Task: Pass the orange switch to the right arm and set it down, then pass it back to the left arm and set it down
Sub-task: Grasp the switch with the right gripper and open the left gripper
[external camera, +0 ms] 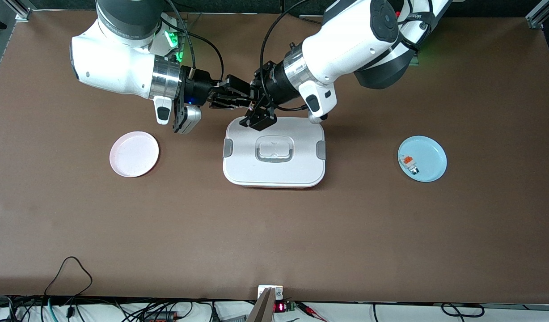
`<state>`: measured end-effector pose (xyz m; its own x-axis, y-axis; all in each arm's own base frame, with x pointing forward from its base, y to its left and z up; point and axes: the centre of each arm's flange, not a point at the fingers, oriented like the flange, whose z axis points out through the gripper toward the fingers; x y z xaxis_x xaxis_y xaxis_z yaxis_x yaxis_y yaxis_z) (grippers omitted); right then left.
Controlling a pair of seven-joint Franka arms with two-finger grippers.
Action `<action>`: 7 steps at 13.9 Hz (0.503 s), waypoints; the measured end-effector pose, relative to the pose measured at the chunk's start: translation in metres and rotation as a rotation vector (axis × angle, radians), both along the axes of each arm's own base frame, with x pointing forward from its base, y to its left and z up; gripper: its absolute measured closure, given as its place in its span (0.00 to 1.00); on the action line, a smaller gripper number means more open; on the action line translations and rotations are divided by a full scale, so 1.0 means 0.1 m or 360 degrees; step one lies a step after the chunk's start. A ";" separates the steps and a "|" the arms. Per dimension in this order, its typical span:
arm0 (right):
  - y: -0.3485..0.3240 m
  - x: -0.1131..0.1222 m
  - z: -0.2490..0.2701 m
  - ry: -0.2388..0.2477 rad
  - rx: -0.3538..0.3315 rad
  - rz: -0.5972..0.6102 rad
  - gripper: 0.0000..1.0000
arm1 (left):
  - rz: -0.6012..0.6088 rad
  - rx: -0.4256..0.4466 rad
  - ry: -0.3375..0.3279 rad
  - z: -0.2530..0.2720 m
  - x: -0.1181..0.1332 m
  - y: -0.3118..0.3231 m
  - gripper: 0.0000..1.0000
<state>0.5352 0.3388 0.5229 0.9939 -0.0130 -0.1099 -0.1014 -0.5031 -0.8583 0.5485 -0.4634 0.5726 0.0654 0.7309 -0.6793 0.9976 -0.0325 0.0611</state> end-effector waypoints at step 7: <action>-0.02 0.00 -0.04 -0.0057 0.0002 0.0056 0.59 | -0.0416 0.0129 -0.0079 -0.15 -0.04 0.13 0.00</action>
<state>0.5356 0.3369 0.5188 0.9970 0.0220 -0.0744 -0.0531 -0.5050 -0.8615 0.5444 -0.4506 0.5574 0.2906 0.7366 -0.6107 0.9506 -0.2949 0.0966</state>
